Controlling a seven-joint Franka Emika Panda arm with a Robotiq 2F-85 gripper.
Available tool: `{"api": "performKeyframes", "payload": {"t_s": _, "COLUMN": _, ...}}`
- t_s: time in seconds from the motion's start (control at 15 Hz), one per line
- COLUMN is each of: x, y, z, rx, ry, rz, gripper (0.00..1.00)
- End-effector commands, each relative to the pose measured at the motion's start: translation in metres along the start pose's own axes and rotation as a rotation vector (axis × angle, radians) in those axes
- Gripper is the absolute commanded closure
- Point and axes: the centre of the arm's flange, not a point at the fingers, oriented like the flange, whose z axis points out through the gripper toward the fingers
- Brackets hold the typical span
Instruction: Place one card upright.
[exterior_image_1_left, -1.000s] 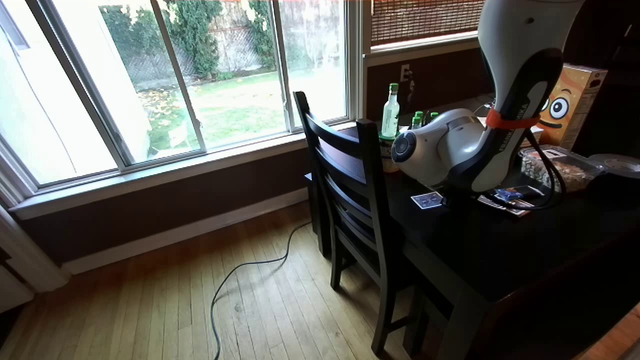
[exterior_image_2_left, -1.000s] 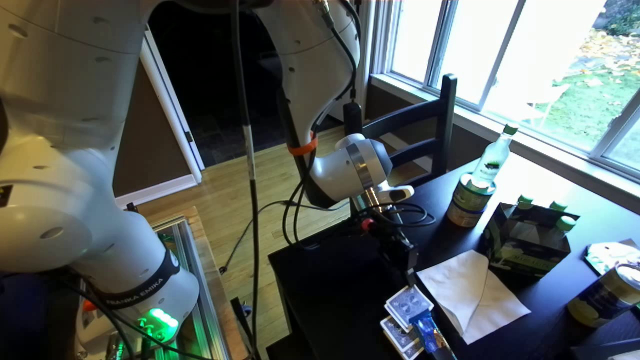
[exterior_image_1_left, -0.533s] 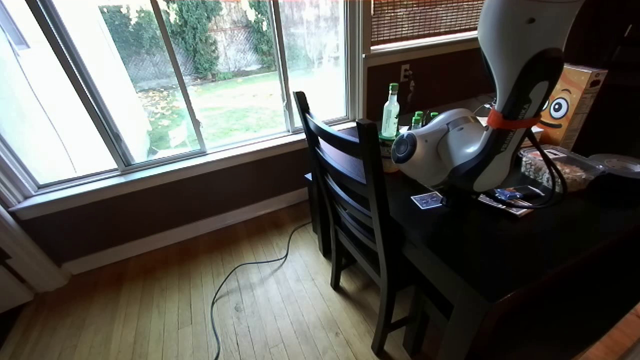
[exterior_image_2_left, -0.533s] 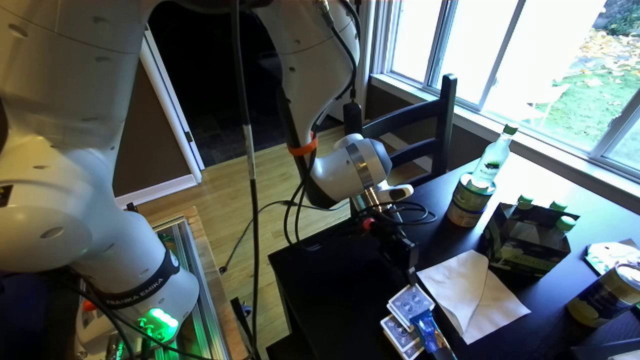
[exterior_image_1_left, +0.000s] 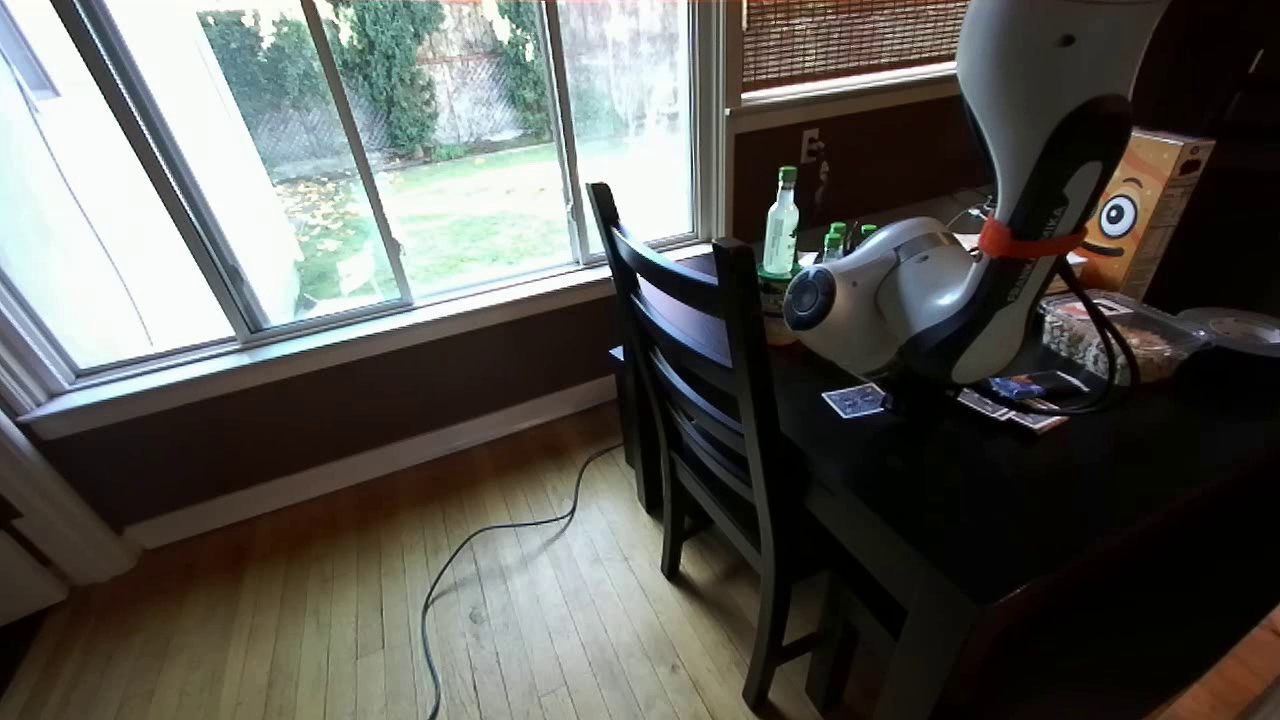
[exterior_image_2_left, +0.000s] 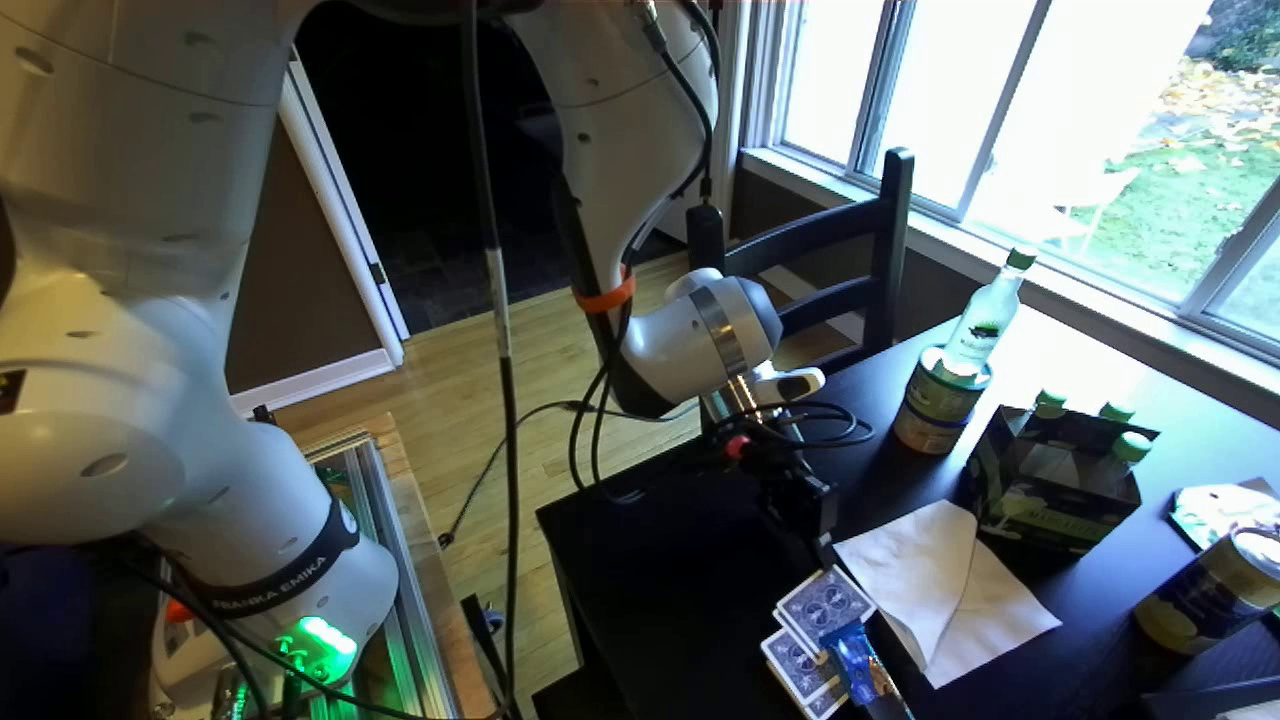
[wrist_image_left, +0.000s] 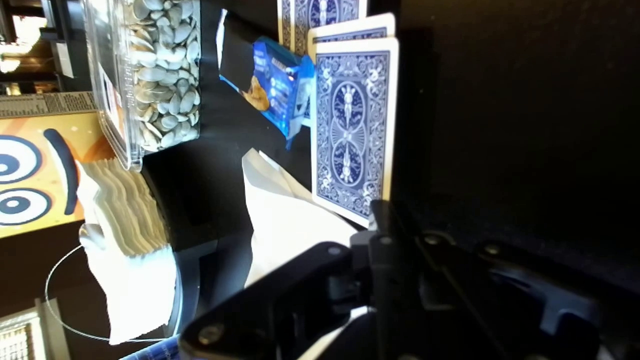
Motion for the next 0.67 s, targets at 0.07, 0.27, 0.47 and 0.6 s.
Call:
{"api": "performKeyframes", "payload": {"t_s": 0.07, "x": -0.008, "y": 0.002, "z": -0.006, "rx": -0.026, "ry": 0.035, "rz": -0.002, "gripper": 0.95}}
{"api": "performKeyframes", "payload": {"t_s": 0.27, "x": -0.008, "y": 0.002, "z": -0.004, "rx": -0.03, "ry": 0.037, "rz": -0.008, "gripper": 0.98}}
{"api": "performKeyframes", "payload": {"t_s": 0.47, "x": -0.011, "y": 0.004, "z": -0.008, "rx": -0.031, "ry": 0.034, "rz": -0.008, "gripper": 1.0}}
{"api": "performKeyframes", "payload": {"t_s": 0.6, "x": -0.014, "y": 0.01, "z": -0.018, "rx": -0.041, "ry": 0.035, "rz": -0.004, "gripper": 1.0}}
